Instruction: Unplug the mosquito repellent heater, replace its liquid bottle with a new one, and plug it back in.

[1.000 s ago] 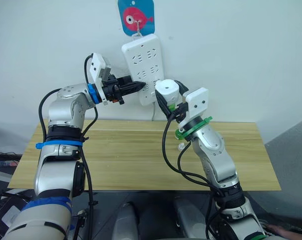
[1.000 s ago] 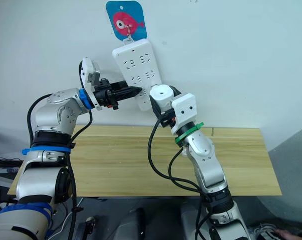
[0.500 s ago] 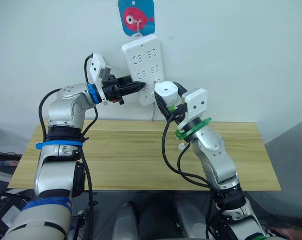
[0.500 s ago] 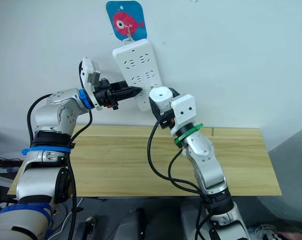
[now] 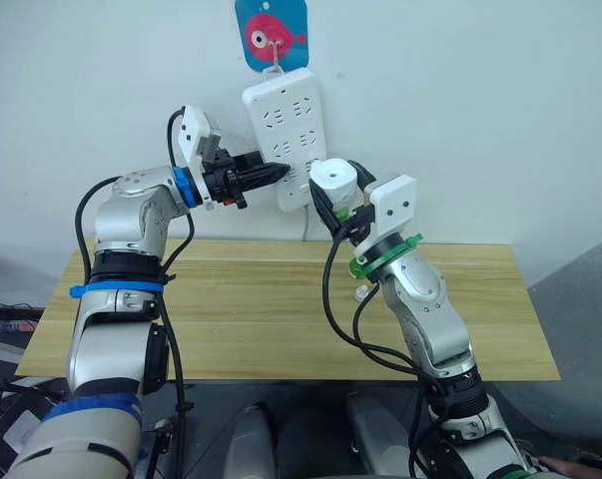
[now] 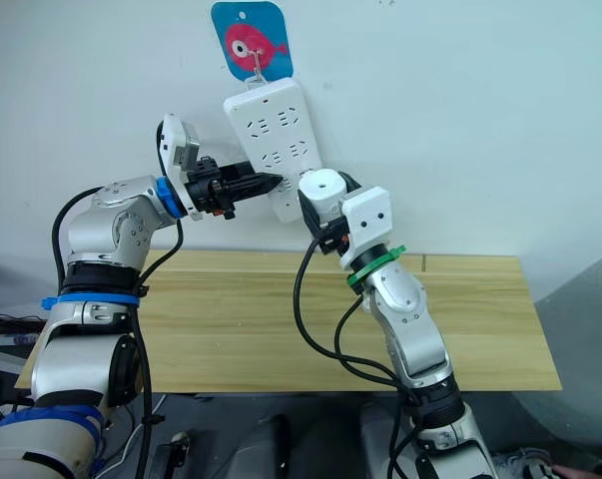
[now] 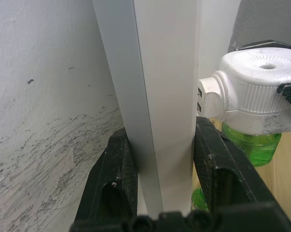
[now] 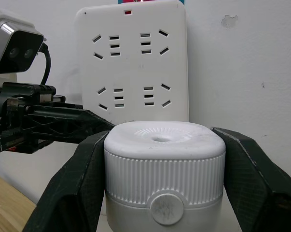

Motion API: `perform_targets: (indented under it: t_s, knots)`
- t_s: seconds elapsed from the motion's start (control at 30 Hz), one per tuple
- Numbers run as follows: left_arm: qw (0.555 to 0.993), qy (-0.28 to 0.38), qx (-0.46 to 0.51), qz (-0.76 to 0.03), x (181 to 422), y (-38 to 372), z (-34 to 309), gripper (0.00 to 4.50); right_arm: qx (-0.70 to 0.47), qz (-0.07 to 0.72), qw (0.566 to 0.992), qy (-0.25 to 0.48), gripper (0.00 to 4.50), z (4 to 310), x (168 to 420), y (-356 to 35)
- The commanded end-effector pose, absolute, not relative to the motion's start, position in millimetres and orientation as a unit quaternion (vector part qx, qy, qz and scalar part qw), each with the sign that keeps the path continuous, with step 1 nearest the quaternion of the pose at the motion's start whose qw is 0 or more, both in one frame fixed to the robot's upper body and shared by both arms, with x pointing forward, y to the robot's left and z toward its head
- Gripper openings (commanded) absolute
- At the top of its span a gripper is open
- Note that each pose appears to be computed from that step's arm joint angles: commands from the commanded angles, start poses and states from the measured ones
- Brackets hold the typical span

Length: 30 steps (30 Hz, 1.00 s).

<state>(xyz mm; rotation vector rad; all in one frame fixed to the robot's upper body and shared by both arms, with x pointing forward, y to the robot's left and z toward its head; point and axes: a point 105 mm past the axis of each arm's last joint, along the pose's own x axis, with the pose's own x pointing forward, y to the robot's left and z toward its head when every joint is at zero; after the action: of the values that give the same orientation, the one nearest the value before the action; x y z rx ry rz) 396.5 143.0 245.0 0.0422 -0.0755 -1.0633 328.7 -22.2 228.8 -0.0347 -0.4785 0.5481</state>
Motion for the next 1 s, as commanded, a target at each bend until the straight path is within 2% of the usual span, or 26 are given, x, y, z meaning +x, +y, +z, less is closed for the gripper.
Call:
perform_targets:
  t_s: [0.03, 1.0]
  knots:
    - [0.865, -0.045, 0.018, -0.499, 395, 150, 251, 1.35, -0.013, 0.275, 0.923, -0.268, 2.99, 244, 322, -20]
    - [0.865, -0.045, 0.016, -0.499, 394, 149, 252, 1.35, -0.021, 0.294, 0.919, -0.260, 2.99, 238, 323, -4]
